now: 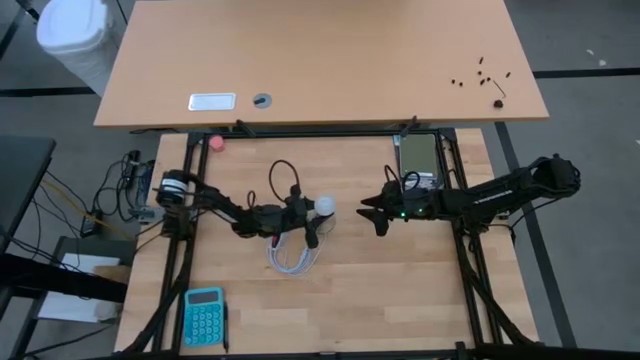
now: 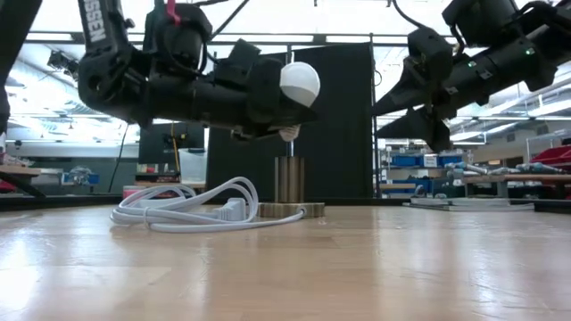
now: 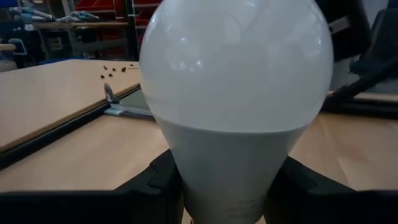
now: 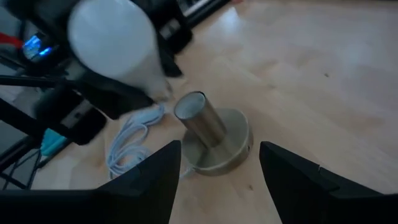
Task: Screw lightbulb
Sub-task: Insert the lightbulb into the lamp holder
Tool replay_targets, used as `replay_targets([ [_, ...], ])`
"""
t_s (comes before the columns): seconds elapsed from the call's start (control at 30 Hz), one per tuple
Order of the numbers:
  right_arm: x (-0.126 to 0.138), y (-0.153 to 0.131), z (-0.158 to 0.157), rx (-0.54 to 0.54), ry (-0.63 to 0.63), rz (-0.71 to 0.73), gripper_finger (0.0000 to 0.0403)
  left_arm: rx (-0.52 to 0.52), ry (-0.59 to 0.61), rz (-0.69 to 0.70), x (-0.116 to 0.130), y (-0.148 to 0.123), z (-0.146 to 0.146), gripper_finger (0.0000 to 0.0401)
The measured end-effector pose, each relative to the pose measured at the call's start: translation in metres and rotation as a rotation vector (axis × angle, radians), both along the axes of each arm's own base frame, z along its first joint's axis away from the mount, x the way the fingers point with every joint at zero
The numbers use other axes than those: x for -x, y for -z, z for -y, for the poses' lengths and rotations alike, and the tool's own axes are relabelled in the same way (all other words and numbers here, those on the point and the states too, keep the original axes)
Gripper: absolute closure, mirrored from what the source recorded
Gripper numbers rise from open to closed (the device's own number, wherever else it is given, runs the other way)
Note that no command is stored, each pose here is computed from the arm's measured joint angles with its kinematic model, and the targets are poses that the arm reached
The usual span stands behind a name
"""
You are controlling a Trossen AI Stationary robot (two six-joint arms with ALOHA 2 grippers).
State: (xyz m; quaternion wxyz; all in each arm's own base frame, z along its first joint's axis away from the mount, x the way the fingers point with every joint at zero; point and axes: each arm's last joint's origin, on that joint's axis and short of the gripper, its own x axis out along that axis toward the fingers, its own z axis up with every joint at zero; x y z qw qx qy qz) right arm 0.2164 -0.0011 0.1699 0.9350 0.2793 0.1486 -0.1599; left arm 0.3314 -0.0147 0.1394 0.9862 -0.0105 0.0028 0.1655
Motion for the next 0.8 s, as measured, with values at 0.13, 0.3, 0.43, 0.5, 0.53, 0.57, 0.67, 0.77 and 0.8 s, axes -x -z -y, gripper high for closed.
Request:
replay_targets([
  [0.13, -0.001, -0.003, -0.001, 0.022, -0.012, 0.031, 0.0172, 0.006, -0.003, 0.032, -0.002, 0.006, -0.003, 0.0238],
  [0.3, -0.007, 0.0, -0.001, 0.029, -0.012, 0.003, 0.0172, 0.006, -0.006, 0.046, -0.002, 0.006, -0.004, 0.0238],
  [0.43, -0.028, 0.0, -0.002, 0.084, -0.035, -0.03, 0.0172, -0.004, -0.007, 0.022, -0.002, 0.008, -0.005, 0.0238],
  [0.5, -0.037, 0.002, -0.001, 0.115, -0.035, -0.056, 0.0172, -0.021, -0.008, 0.011, -0.002, 0.009, -0.005, 0.0238],
  [0.53, -0.041, 0.002, -0.001, 0.132, -0.031, -0.063, 0.0172, -0.032, -0.01, 0.008, -0.002, 0.008, -0.006, 0.0238],
  [0.57, -0.044, 0.003, -0.001, 0.143, -0.035, -0.062, 0.0172, -0.042, -0.012, 0.007, -0.002, 0.008, -0.007, 0.0238],
  [0.67, -0.05, 0.003, 0.0, 0.157, -0.031, -0.039, 0.0172, -0.044, -0.023, 0.009, -0.002, 0.008, -0.011, 0.0238],
  [0.77, -0.052, 0.004, 0.0, 0.154, -0.028, -0.019, 0.0172, -0.035, -0.014, 0.006, -0.003, 0.012, -0.013, 0.0238],
  [0.8, -0.053, 0.005, 0.0, 0.154, -0.027, -0.02, 0.0172, -0.031, -0.012, -0.003, -0.003, 0.015, -0.013, 0.0238],
])
